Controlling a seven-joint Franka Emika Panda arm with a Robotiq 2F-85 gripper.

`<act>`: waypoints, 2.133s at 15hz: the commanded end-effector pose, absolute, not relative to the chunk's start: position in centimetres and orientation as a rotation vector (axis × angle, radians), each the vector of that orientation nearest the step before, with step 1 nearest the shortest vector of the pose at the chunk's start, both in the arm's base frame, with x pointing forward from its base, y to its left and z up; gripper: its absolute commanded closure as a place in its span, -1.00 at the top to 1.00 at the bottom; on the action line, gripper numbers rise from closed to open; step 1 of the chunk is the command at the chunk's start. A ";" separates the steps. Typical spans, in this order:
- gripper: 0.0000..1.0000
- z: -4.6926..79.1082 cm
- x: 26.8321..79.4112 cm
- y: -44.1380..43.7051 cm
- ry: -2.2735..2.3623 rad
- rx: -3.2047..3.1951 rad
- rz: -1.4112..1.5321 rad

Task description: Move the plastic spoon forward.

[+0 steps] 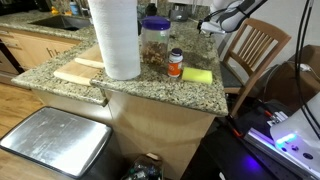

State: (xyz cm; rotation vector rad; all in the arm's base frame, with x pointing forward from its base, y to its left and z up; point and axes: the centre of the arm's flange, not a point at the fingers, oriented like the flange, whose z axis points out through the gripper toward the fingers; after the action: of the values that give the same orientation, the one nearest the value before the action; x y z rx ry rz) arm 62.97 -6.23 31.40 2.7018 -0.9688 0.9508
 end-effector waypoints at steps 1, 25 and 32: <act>-0.09 29.5 64.3 -6.0 -0.960 2.675 0.952; -0.95 35.6 52.7 -5.6 -0.069 3.194 0.675; -0.95 35.2 49.9 -1.8 0.504 3.261 0.588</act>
State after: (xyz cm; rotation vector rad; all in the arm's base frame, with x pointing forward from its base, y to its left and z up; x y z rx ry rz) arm 54.76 -1.80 34.25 3.2348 0.2836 0.6798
